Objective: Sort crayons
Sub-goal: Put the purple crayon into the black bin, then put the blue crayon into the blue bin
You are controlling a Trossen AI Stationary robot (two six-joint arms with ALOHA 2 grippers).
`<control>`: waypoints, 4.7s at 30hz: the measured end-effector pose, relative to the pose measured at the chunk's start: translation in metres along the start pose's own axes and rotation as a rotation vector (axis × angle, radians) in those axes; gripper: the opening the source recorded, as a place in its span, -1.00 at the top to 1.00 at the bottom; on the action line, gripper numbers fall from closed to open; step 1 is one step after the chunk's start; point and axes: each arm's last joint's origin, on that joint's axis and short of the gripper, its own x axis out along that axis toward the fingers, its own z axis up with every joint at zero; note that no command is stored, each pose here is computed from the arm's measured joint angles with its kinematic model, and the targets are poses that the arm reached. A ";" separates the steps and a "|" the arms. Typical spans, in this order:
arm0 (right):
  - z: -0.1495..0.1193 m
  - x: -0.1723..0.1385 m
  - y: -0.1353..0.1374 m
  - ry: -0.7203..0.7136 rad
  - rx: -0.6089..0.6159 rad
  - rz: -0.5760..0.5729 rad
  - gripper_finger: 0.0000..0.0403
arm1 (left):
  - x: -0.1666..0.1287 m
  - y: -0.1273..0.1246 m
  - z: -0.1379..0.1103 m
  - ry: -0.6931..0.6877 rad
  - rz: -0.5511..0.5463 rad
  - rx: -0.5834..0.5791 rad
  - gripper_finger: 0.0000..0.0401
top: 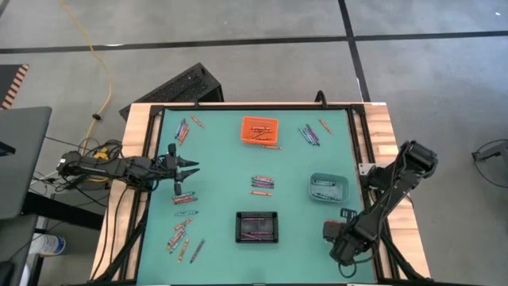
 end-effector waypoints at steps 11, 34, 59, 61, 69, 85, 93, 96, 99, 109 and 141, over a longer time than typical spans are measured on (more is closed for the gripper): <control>0.001 0.003 0.001 0.016 0.004 0.002 -0.14 | 0.000 0.000 0.000 0.000 0.000 0.000 0.57; -0.009 0.023 -0.003 -0.094 -0.093 0.014 0.95 | 0.000 0.000 0.000 -0.001 0.000 0.000 0.57; 0.158 -0.081 -0.001 -0.787 -0.426 0.082 0.99 | 0.000 0.000 0.000 0.000 0.000 0.000 0.57; 0.172 -0.075 -0.005 -0.810 -0.465 0.097 0.99 | 0.000 0.000 0.000 -0.001 0.000 0.000 0.57; 0.208 -0.041 -0.019 -0.746 -0.475 0.177 0.93 | 0.000 0.000 0.000 -0.001 0.000 0.000 0.57; 0.203 -0.069 -0.035 -0.764 -0.389 0.195 0.37 | 0.000 0.000 0.000 -0.001 0.000 0.000 0.57; 0.178 -0.118 -0.069 -0.776 -0.335 0.154 0.34 | 0.000 0.000 0.000 -0.001 0.000 -0.001 0.57; 0.170 -0.130 -0.089 -0.760 -0.268 0.058 0.38 | 0.000 0.000 0.000 -0.001 0.000 -0.001 0.57; 0.164 -0.134 -0.116 -0.668 -0.196 -0.003 0.41 | 0.000 0.000 0.000 -0.001 0.000 0.000 0.57; 0.174 -0.113 -0.257 -0.468 0.404 -0.161 0.42 | 0.000 0.000 0.000 -0.001 0.000 0.000 0.57; 0.212 -0.027 -0.400 -0.233 0.560 -0.148 0.42 | 0.000 0.000 0.000 -0.001 0.000 0.000 0.57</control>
